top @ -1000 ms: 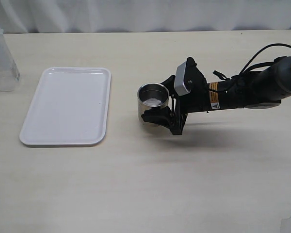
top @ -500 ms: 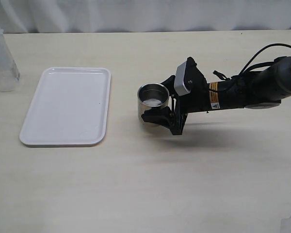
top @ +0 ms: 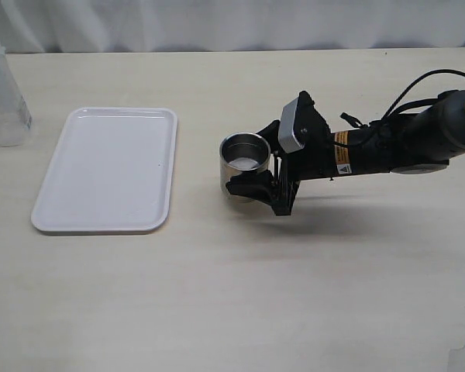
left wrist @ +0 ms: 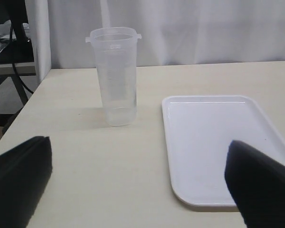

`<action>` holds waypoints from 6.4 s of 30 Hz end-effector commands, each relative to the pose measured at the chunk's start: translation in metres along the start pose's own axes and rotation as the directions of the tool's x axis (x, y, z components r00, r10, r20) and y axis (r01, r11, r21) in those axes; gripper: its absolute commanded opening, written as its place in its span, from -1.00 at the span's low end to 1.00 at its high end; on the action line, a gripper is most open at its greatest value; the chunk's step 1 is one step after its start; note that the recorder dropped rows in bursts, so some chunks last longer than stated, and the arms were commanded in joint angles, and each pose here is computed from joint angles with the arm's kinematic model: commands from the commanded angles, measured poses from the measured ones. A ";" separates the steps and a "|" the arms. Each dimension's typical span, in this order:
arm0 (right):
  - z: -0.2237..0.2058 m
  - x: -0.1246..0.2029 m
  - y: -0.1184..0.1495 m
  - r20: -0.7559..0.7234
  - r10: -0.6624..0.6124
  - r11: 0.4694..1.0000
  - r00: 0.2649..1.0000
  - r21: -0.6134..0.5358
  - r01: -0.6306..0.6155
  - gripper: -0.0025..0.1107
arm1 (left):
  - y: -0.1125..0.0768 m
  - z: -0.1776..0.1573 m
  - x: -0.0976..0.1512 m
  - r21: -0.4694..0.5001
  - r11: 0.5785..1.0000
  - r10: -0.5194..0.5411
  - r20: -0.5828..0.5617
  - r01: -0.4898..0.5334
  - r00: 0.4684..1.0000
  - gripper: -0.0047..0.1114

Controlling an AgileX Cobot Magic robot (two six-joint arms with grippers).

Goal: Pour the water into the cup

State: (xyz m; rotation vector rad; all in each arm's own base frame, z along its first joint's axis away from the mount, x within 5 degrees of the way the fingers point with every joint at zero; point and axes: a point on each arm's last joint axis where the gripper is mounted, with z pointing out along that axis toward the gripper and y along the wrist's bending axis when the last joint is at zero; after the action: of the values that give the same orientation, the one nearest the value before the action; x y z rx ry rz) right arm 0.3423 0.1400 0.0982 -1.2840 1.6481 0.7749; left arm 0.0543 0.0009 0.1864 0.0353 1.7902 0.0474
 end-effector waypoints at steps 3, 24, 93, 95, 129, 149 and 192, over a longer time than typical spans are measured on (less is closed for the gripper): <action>-0.001 -0.007 -0.001 0.042 0.004 1.000 0.999 0.003 -0.004 -0.88 | -0.001 0.000 0.001 0.012 1.000 -0.015 0.001 0.015 1.000 0.66; -0.001 -0.007 -0.001 0.042 0.004 1.000 0.999 0.003 -0.004 -0.88 | -0.001 0.000 0.001 0.012 1.000 -0.015 0.001 0.015 1.000 0.66; 0.012 -0.024 -0.012 0.068 0.016 0.997 0.998 0.080 -0.022 -0.88 | -0.001 0.000 0.001 0.012 1.000 -0.015 0.003 0.015 1.000 0.66; 0.021 -0.031 -0.010 0.060 -0.007 0.997 0.998 0.076 0.002 -0.88 | -0.001 0.000 0.001 0.012 1.000 -0.015 0.003 0.015 1.000 0.66; 0.175 -0.081 -0.004 0.079 0.040 0.997 0.996 -0.074 -0.034 -0.88 | -0.001 0.000 0.001 0.010 1.000 -0.010 0.003 0.010 1.000 0.66; 0.189 -0.073 -0.002 0.061 0.022 0.997 0.998 -0.070 -0.018 0.63 | -0.001 0.000 0.001 0.012 1.000 -0.015 0.003 0.015 1.000 0.66; 0.090 -0.229 0.006 0.097 0.000 1.000 0.995 0.011 -0.001 -0.26 | -0.001 0.000 0.001 0.010 1.000 -0.008 0.003 0.008 1.000 0.66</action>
State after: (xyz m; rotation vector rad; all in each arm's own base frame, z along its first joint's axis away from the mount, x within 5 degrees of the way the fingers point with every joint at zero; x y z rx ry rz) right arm 0.3847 0.3192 0.2464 -1.2422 1.5255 0.7964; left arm 0.0542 0.0008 0.1859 0.0292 1.7958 0.0407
